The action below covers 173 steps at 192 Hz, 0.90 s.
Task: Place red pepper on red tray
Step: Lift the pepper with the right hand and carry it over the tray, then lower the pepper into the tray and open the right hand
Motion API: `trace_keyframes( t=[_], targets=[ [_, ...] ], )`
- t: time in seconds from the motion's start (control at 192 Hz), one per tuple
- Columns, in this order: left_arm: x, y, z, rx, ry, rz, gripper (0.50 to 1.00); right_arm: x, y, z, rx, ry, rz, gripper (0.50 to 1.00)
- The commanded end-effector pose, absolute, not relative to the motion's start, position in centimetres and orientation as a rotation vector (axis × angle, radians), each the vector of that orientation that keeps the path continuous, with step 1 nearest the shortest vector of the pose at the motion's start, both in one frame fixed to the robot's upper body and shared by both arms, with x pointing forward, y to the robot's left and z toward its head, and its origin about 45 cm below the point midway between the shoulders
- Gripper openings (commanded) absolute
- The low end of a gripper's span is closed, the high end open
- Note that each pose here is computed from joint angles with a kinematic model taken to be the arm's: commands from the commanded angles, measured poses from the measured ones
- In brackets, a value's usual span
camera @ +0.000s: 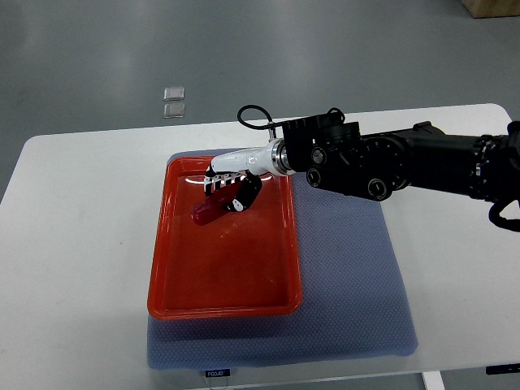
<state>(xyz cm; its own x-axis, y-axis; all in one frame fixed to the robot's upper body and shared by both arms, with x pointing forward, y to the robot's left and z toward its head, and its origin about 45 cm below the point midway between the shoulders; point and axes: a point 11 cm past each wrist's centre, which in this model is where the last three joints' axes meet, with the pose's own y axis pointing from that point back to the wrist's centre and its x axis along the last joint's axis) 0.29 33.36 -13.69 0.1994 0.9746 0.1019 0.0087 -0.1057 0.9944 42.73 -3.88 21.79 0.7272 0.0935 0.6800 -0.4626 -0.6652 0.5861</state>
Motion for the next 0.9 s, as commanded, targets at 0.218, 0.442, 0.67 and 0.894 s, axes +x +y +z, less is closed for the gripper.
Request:
trace_keyframes(
  t=[0.218,0.442,0.67,0.894],
  targets=[
    [0.3,33.3,-13.7,1.385,1.025,1.126,1.000,42.6,-5.7,18.8,2.122,-0.329,0.833,0.519],
    [0.3,33.4,-13.7,1.389,1.021,1.123,1.000,42.4,-6.2,17.8,2.122,-0.358,0.816,0.570],
    [0.3,33.4,-13.7,1.389,1.021,1.123,1.000,42.5,-6.4,17.6,2.125,-0.376,0.802,0.682],
    [0.4,33.4,-13.7,1.390,1.018,1.126,1.000,42.6,-6.2,17.9,2.144,-0.391,0.796,0.795]
  ],
)
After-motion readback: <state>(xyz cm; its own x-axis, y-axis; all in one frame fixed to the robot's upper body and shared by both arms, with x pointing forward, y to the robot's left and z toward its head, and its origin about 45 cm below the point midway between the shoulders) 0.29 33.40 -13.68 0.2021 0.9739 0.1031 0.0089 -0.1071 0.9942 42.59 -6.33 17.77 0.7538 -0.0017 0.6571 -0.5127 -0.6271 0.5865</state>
